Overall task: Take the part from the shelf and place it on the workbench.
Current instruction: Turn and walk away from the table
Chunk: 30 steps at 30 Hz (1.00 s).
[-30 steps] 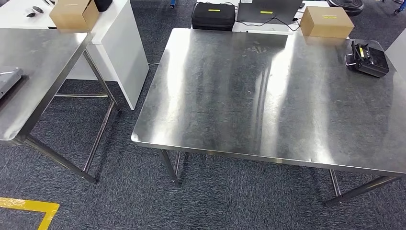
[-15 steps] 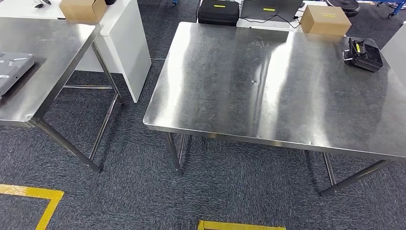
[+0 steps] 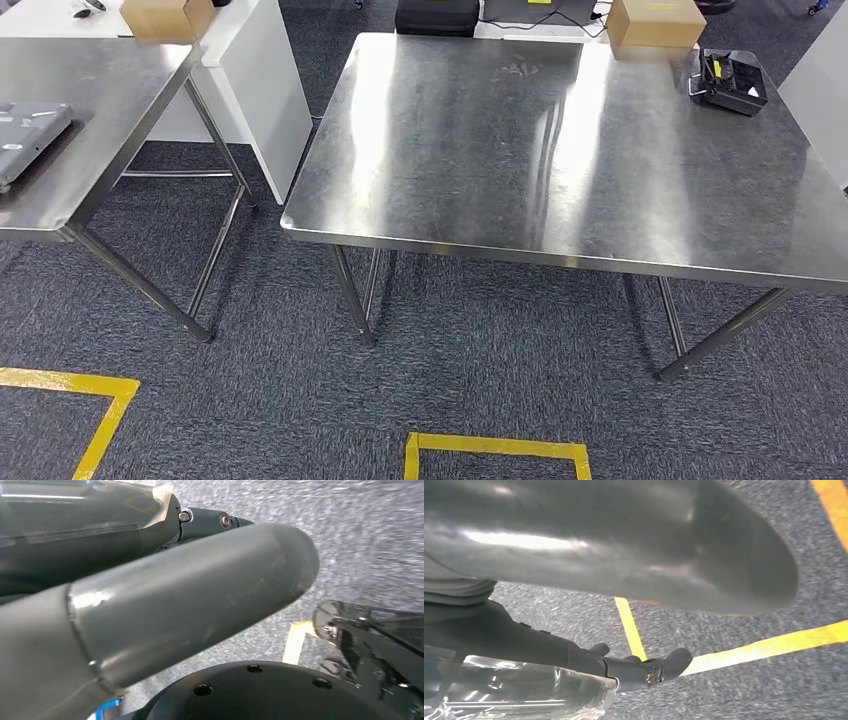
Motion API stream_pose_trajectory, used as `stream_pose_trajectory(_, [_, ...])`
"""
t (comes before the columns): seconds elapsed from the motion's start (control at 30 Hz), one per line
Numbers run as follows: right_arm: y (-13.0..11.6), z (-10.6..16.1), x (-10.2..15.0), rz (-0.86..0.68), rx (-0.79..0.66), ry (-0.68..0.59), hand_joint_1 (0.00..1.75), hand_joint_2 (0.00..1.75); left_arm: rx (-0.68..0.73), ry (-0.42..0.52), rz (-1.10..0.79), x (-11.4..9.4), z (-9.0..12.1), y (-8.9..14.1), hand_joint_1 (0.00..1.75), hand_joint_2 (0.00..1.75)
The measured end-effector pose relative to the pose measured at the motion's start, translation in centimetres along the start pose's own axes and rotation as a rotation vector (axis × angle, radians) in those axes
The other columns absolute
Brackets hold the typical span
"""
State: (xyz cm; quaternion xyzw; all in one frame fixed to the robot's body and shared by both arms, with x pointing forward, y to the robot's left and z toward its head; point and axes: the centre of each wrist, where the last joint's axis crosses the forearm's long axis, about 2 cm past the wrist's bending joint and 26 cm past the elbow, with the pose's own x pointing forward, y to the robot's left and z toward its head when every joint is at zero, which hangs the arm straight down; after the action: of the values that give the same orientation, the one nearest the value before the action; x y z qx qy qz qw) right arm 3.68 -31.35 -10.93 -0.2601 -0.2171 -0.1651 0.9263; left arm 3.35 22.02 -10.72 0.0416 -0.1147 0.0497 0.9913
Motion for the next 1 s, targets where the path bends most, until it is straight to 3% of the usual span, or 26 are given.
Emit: stream_pose_trajectory(1.0, [1.4, 0.6, 0.1, -0.072, 0.034, 0.04, 0.0, 0.0, -0.044, 0.021, -0.059, 0.9, 0.0, -0.5, 0.0, 0.0])
